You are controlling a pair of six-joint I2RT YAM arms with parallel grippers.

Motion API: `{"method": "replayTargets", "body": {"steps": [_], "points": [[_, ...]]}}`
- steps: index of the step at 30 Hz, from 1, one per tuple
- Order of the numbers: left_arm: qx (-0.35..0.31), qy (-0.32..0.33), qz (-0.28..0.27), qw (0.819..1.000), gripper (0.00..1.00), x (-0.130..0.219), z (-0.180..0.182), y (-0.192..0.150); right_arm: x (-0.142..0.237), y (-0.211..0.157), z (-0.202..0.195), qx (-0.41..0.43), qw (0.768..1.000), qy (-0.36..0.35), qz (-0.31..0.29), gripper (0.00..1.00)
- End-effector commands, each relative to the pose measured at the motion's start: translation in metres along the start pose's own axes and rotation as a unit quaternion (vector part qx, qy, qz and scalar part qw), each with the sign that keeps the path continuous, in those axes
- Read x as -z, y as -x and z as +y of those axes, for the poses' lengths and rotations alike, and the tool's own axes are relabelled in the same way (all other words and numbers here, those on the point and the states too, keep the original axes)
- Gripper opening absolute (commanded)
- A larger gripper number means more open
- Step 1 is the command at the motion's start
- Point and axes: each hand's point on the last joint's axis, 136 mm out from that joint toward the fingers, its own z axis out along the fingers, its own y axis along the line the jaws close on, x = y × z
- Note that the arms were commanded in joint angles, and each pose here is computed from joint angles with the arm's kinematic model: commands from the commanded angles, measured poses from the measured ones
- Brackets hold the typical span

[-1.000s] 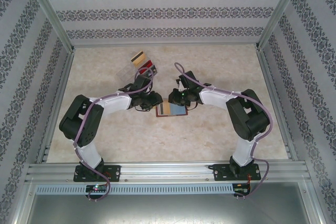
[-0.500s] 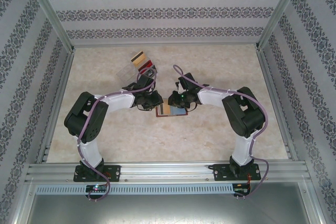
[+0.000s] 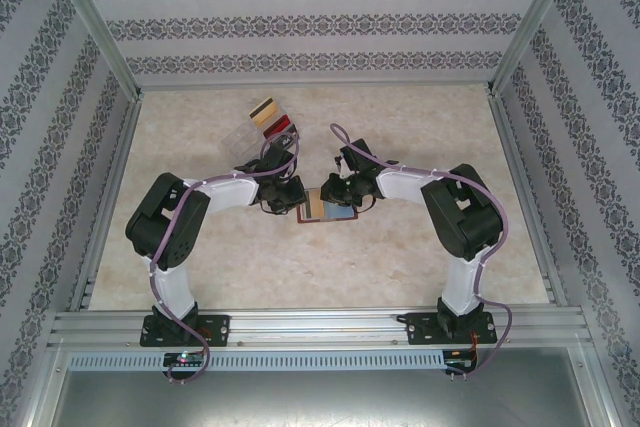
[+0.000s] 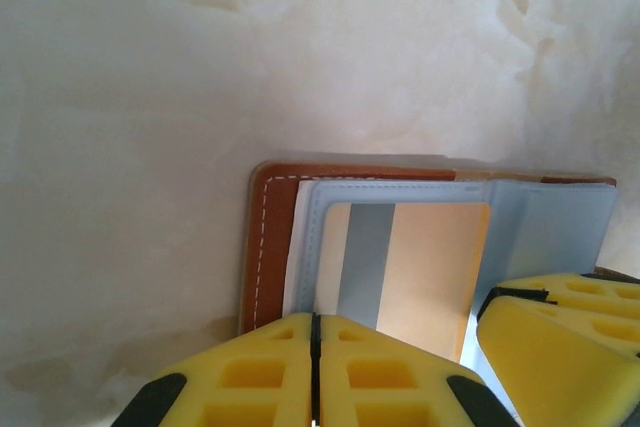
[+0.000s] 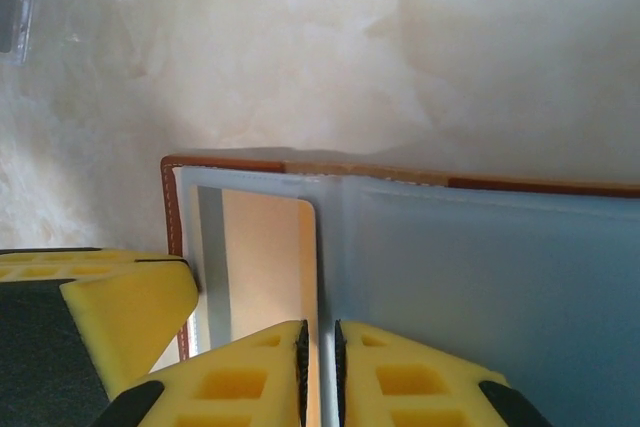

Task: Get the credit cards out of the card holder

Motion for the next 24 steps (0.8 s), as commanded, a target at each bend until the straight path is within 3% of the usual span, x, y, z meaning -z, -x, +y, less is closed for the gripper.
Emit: {"method": "replayTargets", "body": {"steps": [1,17,24], "points": [[-0.010,0.029,0.014,0.999,0.09,-0.007,0.012,-0.008,-0.005,-0.002,-0.009,-0.008,1.000,-0.005,0.008,0.19],[-0.008,0.040,0.027,0.999,0.02,-0.014,0.021,-0.014,-0.008,-0.004,0.000,-0.014,0.999,0.035,0.022,0.13],[-0.009,0.037,0.030,0.999,0.02,-0.015,0.019,-0.014,-0.008,-0.005,0.002,-0.012,0.999,0.042,0.026,0.17]]}}
